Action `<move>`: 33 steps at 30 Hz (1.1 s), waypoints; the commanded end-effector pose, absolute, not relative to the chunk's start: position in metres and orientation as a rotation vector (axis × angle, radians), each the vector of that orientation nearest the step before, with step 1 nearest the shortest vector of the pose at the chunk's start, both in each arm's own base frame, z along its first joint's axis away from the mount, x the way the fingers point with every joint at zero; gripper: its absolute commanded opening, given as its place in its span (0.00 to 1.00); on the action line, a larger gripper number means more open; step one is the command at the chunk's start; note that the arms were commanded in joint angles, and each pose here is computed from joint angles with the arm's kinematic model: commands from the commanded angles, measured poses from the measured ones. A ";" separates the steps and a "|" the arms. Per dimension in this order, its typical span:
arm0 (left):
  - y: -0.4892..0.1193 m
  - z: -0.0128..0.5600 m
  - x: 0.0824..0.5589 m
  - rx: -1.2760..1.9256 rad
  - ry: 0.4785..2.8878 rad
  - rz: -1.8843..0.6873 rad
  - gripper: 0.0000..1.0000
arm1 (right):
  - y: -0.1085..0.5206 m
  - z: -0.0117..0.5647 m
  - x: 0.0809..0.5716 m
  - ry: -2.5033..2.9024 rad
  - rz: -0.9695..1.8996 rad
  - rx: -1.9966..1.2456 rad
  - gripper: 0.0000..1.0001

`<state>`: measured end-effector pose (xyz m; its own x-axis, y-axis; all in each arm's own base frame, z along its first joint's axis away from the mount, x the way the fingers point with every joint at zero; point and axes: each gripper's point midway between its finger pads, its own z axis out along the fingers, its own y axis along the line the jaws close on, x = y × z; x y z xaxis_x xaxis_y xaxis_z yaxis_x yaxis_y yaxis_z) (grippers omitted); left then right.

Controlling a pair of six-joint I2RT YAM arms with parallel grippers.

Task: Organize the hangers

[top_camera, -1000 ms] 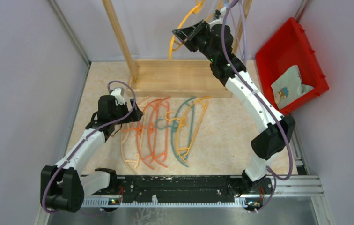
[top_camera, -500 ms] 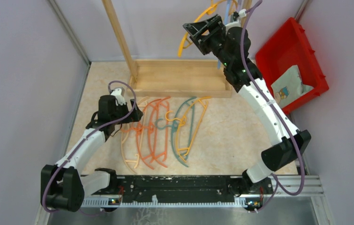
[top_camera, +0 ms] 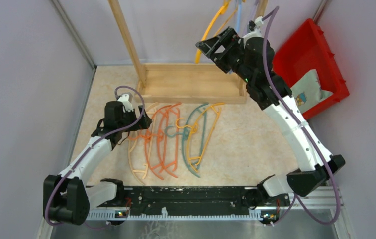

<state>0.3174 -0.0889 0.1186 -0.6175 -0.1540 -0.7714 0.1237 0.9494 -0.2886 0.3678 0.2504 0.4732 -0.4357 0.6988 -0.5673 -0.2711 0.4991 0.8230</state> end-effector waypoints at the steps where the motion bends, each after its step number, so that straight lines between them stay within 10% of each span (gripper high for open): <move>1: -0.089 0.121 0.318 -0.017 2.187 -0.401 1.00 | 0.253 0.448 0.321 1.803 0.994 0.201 0.81; 13: -0.089 0.116 0.320 -0.019 2.206 -0.406 1.00 | 0.310 0.227 0.184 2.309 0.493 -0.260 0.76; 33: -0.087 0.113 0.312 -0.030 2.217 -0.407 1.00 | 0.327 0.063 0.174 2.538 0.312 -0.359 0.60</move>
